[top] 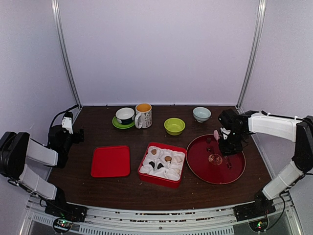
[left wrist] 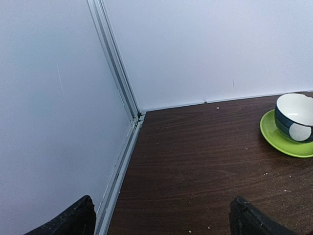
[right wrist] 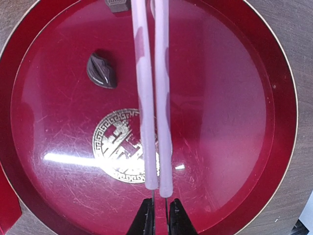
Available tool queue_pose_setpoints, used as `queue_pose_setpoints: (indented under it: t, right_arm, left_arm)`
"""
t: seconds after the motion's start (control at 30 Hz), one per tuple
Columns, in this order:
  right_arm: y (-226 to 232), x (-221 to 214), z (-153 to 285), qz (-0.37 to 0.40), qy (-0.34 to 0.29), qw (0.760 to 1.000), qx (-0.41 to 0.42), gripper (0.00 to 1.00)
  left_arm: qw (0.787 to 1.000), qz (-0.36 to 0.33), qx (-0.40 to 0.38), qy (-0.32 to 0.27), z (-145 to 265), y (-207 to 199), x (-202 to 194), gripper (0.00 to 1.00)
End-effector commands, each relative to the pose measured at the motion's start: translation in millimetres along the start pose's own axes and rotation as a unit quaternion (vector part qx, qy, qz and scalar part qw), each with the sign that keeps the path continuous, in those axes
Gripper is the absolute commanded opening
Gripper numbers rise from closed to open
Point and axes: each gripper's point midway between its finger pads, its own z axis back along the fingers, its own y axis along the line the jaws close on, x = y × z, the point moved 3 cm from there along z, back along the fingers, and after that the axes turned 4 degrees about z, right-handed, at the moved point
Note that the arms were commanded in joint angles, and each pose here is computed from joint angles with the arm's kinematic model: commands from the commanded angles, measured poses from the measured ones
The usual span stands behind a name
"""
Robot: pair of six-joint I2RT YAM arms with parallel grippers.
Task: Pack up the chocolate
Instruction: Adjust the fake chocolate on the plate.
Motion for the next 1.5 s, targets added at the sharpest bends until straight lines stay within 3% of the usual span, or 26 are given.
queue_pose_setpoints:
  t: [0.0,0.33,0.73,0.83,1.13,1.47]
  right_arm:
    - [-4,12,-7,0.013,0.017,0.999,-0.027,0.11]
    - [-2,17,-21,0.028,0.046,0.998,-0.042,0.11]
    - [55,4,-2,0.145,0.074,0.986,0.039,0.11]
    - [58,-1,4,0.142,0.068,0.987,0.034,0.12]
    - [52,-2,27,0.128,0.021,0.991,0.041,0.3]
    - [65,-16,11,0.169,0.034,0.984,0.035,0.3]
  left_arm:
    - [0.999,0.006,0.005,-0.031,-2,4,15,0.98]
    - [0.999,0.006,0.005,-0.031,-2,4,15,0.98]
    - [0.999,0.006,0.005,-0.031,-2,4,15,0.98]
    - [0.999,0.007,0.005,-0.031,-2,4,15,0.98]
    - [0.999,0.007,0.005,-0.031,-2,4,15,0.98]
    - [0.999,0.006,0.005,-0.031,-2,4,14,0.98]
